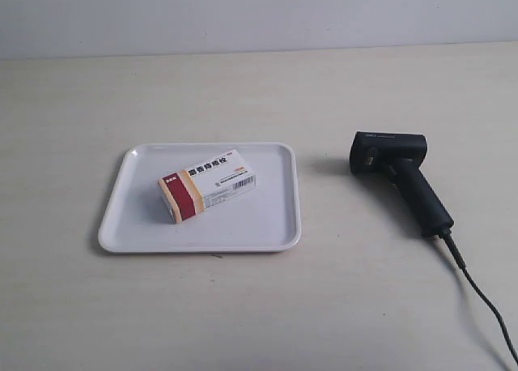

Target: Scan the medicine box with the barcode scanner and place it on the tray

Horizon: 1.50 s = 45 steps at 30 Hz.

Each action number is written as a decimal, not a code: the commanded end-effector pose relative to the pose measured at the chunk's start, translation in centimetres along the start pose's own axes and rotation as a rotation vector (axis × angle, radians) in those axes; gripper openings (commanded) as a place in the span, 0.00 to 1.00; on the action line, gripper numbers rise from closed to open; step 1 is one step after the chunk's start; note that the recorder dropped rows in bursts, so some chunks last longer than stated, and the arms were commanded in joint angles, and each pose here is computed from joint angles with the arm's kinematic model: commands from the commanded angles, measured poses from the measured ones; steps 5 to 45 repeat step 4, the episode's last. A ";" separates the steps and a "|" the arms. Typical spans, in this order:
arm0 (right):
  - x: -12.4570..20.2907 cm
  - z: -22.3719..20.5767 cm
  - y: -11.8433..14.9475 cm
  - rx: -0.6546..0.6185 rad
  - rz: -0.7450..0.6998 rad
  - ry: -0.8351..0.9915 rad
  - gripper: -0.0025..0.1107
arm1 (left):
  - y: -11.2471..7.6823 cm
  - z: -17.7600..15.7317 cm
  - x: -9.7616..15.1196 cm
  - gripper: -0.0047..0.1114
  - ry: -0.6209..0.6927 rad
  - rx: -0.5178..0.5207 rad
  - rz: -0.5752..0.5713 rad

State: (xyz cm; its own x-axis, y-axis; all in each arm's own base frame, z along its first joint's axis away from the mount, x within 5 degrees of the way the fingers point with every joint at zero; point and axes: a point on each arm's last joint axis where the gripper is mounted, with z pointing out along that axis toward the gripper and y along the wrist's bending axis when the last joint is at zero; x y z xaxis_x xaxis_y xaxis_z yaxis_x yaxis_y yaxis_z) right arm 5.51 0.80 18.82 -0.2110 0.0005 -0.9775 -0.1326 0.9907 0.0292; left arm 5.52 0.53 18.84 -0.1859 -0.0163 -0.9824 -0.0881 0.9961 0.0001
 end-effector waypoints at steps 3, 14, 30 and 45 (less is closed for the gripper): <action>0.1 0.0 0.0 0.000 -0.010 -0.007 0.02 | 0.0 -0.1 0.0 0.07 -0.007 0.005 -0.007; 0.1 0.0 0.0 0.000 -0.010 -0.007 0.02 | 0.0 -0.1 0.0 0.07 -0.007 0.005 -0.007; 0.1 0.0 0.0 0.000 -0.010 -0.007 0.02 | 0.0 -0.1 0.0 0.07 -0.007 0.005 -0.007; 0.1 0.0 0.0 0.000 -0.010 -0.007 0.02 | 0.0 -0.1 0.0 0.07 -0.007 0.005 -0.007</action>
